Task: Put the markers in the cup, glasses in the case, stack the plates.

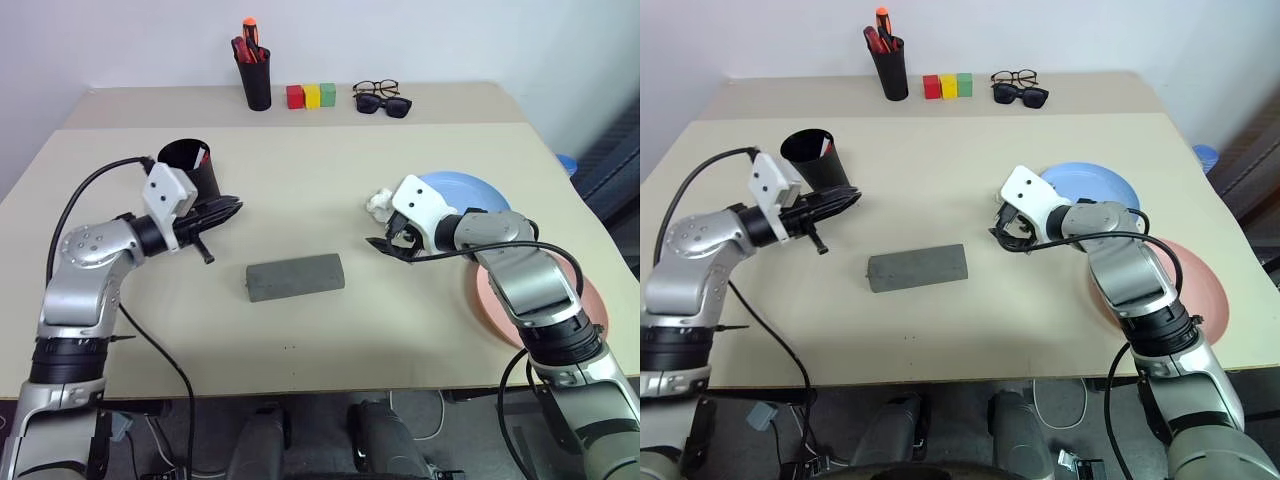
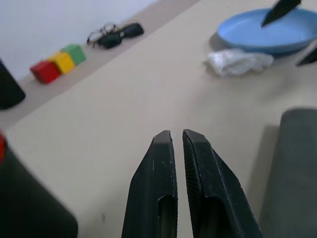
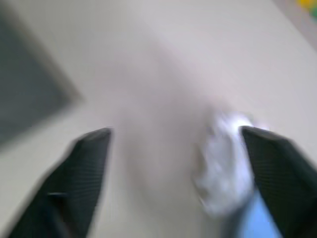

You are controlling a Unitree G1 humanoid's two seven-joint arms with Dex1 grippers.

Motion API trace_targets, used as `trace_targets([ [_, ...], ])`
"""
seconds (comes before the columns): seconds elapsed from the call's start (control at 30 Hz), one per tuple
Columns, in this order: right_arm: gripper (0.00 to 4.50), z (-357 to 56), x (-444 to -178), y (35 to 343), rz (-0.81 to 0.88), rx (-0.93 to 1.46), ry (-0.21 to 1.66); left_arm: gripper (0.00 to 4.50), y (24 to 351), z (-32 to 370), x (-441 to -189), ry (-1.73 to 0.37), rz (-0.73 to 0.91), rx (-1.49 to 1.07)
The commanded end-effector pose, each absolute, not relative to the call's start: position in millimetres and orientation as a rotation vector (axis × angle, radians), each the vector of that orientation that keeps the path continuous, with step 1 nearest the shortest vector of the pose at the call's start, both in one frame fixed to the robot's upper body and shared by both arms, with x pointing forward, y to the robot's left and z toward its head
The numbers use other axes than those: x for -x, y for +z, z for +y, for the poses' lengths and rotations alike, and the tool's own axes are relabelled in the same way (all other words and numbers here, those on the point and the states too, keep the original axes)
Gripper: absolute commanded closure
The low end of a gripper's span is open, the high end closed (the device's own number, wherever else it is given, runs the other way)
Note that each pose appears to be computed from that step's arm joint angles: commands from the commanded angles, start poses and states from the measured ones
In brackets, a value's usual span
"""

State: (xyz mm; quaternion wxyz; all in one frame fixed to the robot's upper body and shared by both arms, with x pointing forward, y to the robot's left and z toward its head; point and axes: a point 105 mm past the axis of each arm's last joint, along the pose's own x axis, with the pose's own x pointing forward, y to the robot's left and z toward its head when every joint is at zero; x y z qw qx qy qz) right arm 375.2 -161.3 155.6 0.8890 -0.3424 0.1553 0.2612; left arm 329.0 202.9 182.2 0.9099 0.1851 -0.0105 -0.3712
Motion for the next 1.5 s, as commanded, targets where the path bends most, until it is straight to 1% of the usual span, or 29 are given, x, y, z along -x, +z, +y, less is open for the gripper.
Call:
trace_targets([
  [0.03, 0.11, -196.5, -384.7, 152.6, 0.364, 0.79, 0.397, 4.2, 194.4, 199.2, -316.6, -0.768, -0.065, -0.392],
  [0.17, 0.11, -221.6, -386.5, 130.8, 0.446, 0.818, 0.324, 4.2, 186.4, 176.9, -304.5, -0.838, -0.058, -0.353],
  [0.23, 0.62, -227.3, -385.7, 125.0, 0.458, 0.827, 0.306, 4.2, 180.3, 157.6, -297.3, -0.897, -0.057, -0.325],
  [0.27, 0.92, -227.2, -385.4, 124.8, 0.455, 0.82, 0.305, 4.2, 178.3, 151.2, -294.5, -0.919, -0.054, -0.313],
  [0.3, 1.37, -225.9, -385.0, 126.3, 0.447, 0.819, 0.307, 4.2, 177.0, 145.5, -292.4, -0.935, -0.053, -0.303],
  [0.33, 1.92, -225.0, -384.7, 127.3, 0.442, 0.819, 0.31, 4.2, 176.4, 142.7, -291.1, -0.943, -0.052, -0.297],
  [0.43, 3.33, -222.1, -382.9, 133.4, 0.418, 0.827, 0.31, 4.2, 171.4, 128.8, -287.1, -0.991, -0.048, -0.277],
  [0.5, 4.4, -220.8, -381.4, 138.7, 0.399, 0.835, 0.307, 4.2, 168.4, 120.8, -285.1, -1.025, -0.043, -0.264],
  [0.53, 4.46, -220.4, -380.9, 144.2, 0.378, 0.848, 0.297, 4.2, 167.2, 117.3, -284.4, -1.041, -0.041, -0.259],
  [0.7, 4.46, -222.7, -375.2, 181.4, 0.242, 0.929, 0.228, 4.2, 162.6, 109.2, -286.5, -1.071, -0.035, -0.241],
  [0.8, 4.46, -228.6, -360.4, 201.1, 0.19, 0.949, 0.206, 4.2, 161.0, 103.8, -286.5, -1.099, -0.034, -0.228],
  [0.87, 4.46, -234.4, -333.3, 211.3, 0.169, 0.918, 0.249, 4.2, 162.6, 99.5, -289.6, -1.115, -0.036, -0.219],
  [0.93, 4.46, -238.4, -312.2, 214.2, 0.175, 0.913, 0.284, 4.2, 163.7, 97.5, -292.1, -1.124, -0.038, -0.218],
  [0.97, 4.46, -242.3, -299.4, 211.9, 0.196, 0.919, 0.302, 4.2, 163.6, 96.3, -293.7, -1.133, -0.036, -0.218],
  [1.07, 4.46, -259.0, -253.2, 192.2, 0.344, 0.912, 0.351, 4.2, 164.2, 90.2, -297.9, -1.182, -0.037, -0.222],
  [1.17, 4.46, -271.3, -228.5, 178.0, 0.458, 0.88, 0.352, 4.2, 163.5, 83.9, -301.8, -1.215, -0.04, -0.227],
  [1.27, 3.51, -266.1, -217.3, 169.5, 0.511, 0.824, 0.411, 4.2, 164.3, 77.1, -304.7, -1.231, -0.052, -0.229],
  [1.3, 3.03, -263.1, -217.3, 168.9, 0.508, 0.838, 0.426, 4.2, 164.7, 75.9, -305.2, -1.232, -0.056, -0.229],
  [1.4, 1.6, -254.2, -231.2, 175.0, 0.434, 0.89, 0.425, 4.2, 165.6, 76.6, -306.5, -1.219, -0.064, -0.231],
  [1.43, 1.6, -247.2, -236.9, 176.9, 0.4, 0.887, 0.445, 4.2, 165.4, 78.5, -306.7, -1.21, -0.064, -0.232],
  [1.5, 1.6, -218.1, -260.2, 180.7, 0.269, 0.801, 0.504, 4.2, 163.5, 86.7, -307.4, -1.173, -0.058, -0.238],
])
